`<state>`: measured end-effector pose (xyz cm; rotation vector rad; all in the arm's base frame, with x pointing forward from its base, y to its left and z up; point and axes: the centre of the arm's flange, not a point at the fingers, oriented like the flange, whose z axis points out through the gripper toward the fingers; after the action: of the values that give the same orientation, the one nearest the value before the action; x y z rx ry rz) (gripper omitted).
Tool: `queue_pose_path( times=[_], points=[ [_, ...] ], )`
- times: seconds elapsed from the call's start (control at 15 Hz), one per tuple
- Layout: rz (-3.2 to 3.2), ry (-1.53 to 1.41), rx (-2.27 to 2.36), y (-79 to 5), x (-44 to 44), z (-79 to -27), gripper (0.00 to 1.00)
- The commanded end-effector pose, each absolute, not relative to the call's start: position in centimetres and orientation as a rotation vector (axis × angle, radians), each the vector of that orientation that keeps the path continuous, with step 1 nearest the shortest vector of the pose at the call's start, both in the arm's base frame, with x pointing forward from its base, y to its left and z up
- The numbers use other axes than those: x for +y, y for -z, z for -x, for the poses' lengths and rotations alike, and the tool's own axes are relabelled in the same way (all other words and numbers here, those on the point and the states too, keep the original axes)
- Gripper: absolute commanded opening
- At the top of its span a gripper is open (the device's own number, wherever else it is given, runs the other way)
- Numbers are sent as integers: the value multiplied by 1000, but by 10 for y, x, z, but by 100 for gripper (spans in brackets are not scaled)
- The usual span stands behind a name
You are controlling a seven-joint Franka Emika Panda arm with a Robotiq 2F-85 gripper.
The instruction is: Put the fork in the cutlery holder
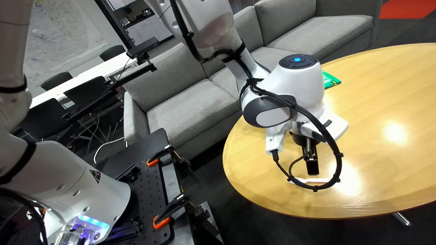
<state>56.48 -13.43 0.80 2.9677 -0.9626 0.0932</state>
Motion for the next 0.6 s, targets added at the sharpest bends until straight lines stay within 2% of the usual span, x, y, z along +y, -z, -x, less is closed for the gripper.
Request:
queue_pose_path(
  times=[0.0,0.53],
  points=[
    [-2959,-164,-977,13,-146,-567,100],
    [-2920,-145,-996,46,-158,-569,100]
  ],
)
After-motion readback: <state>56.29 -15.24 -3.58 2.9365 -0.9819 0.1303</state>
